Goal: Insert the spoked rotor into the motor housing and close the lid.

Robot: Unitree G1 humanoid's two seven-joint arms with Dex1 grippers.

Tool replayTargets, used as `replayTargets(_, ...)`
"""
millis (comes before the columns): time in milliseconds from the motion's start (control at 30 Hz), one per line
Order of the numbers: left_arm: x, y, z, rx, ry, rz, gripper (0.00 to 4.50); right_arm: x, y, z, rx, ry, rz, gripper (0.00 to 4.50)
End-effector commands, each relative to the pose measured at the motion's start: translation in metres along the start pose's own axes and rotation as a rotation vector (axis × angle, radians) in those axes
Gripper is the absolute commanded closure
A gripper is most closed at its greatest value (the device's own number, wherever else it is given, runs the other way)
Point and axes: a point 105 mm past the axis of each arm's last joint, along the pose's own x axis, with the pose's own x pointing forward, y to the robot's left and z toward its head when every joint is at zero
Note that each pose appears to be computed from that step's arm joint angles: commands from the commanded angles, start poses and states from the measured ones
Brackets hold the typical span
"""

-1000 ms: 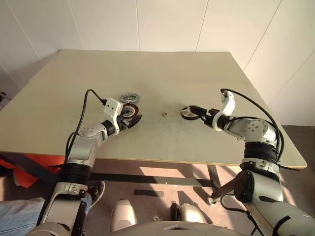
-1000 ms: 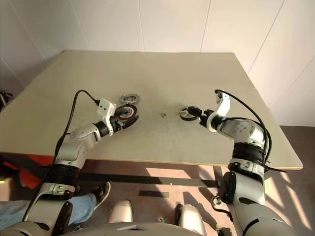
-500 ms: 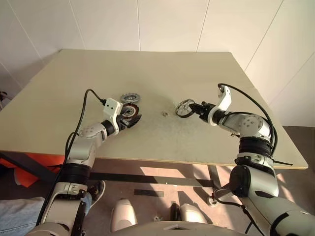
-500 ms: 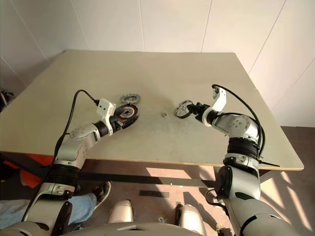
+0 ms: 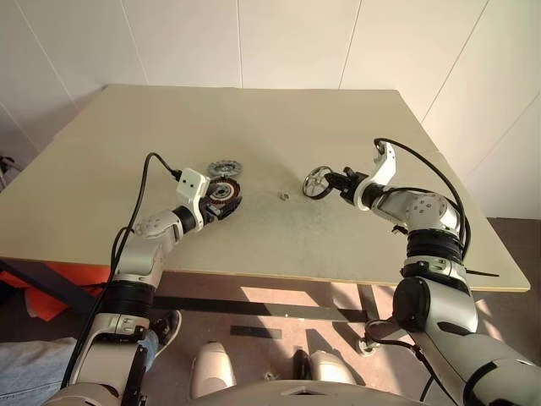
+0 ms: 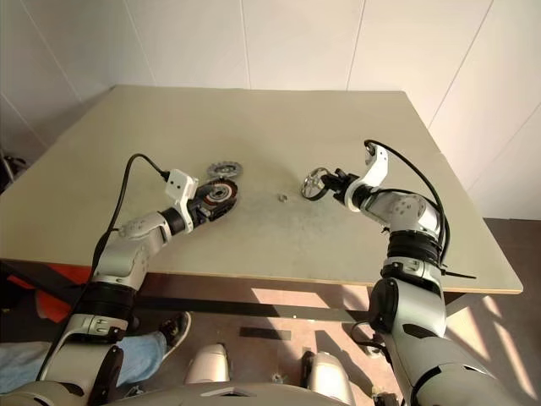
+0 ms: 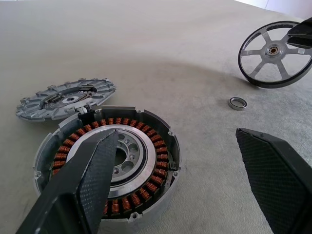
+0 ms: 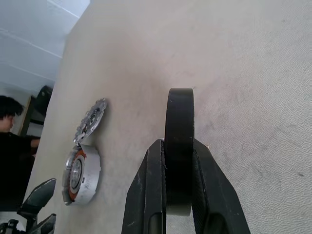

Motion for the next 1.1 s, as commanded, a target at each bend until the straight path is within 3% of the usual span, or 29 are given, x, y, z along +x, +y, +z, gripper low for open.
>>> replayTargets(33, 0.0, 0.0, 0.013, 0.033, -0.04, 0.0, 0.44, 0.0, 0.012, 0.029, 0.083, -0.107, 0.039, 4.14)
replayTargets(433, 0.003, -0.003, 0.012, 0.04, -0.027, -0.013, 0.44, 0.023, -0.003, 0.037, 0.221, -0.2, -0.023, 4.14)
replayTargets(700, 0.002, -0.002, 0.012, 0.042, -0.028, -0.01, 0.44, 0.019, -0.013, 0.051, 0.171, -0.285, -0.071, 4.14)
replayTargets(733, 0.002, -0.002, 0.012, 0.042, -0.028, -0.009, 0.44, 0.017, -0.015, 0.056, 0.156, -0.305, -0.08, 3.42)
replayTargets(833, 0.002, -0.001, 0.012, 0.043, -0.028, -0.009, 0.44, 0.012, -0.015, 0.067, 0.053, -0.342, -0.107, 2.54)
replayTargets(1100, 0.004, -0.003, 0.013, 0.046, -0.028, -0.019, 0.44, -0.012, -0.006, 0.112, -0.225, -0.528, -0.174, 2.54)
